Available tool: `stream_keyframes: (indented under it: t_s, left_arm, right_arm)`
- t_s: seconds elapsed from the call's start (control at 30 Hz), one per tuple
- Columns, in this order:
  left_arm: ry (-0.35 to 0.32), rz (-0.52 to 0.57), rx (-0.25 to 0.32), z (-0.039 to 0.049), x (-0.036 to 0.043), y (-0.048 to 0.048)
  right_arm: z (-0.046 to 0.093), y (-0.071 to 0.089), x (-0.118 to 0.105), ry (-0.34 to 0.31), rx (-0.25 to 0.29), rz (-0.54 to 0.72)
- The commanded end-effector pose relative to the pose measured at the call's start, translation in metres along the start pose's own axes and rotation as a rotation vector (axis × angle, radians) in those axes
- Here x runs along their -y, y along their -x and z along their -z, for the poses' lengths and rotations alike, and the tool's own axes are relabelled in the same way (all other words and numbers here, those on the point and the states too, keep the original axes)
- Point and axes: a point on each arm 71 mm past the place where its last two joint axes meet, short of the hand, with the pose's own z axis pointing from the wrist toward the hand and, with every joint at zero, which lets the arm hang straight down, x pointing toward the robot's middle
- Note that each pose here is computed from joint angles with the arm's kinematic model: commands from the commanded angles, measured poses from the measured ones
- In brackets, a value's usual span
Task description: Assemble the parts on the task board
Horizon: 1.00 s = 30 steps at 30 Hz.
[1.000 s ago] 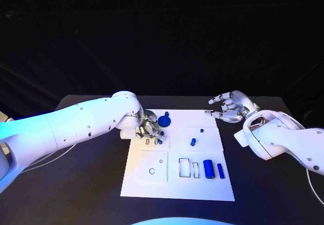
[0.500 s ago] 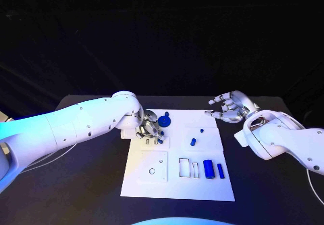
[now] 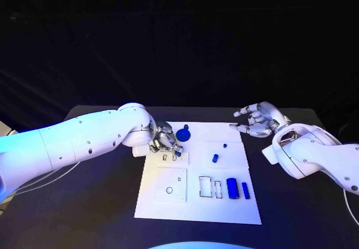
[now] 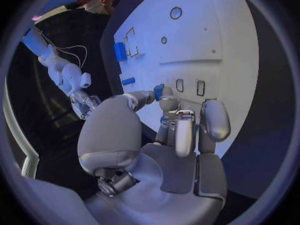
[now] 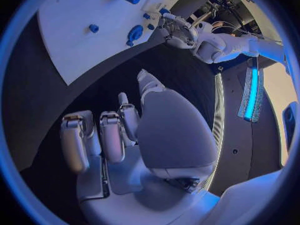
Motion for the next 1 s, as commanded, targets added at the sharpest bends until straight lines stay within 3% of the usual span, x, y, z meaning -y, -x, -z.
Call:
stream_keyframes:
  t_s: [0.03,0.5,1.0]
  left_arm:
    - [-0.025,0.016,0.065,0.0041,0.0022,0.002]
    - [-0.021,-0.05,0.18,0.011,-0.0062,-0.0059]
    - [-0.005,-0.116,0.215,0.0021,-0.012,-0.022]
  right_arm:
    - [0.001,0.0,0.0,0.009,-0.005,0.002]
    - [0.002,0.002,0.001,0.007,0.0,0.002]
    - [0.002,0.002,0.004,0.003,-0.003,0.004]
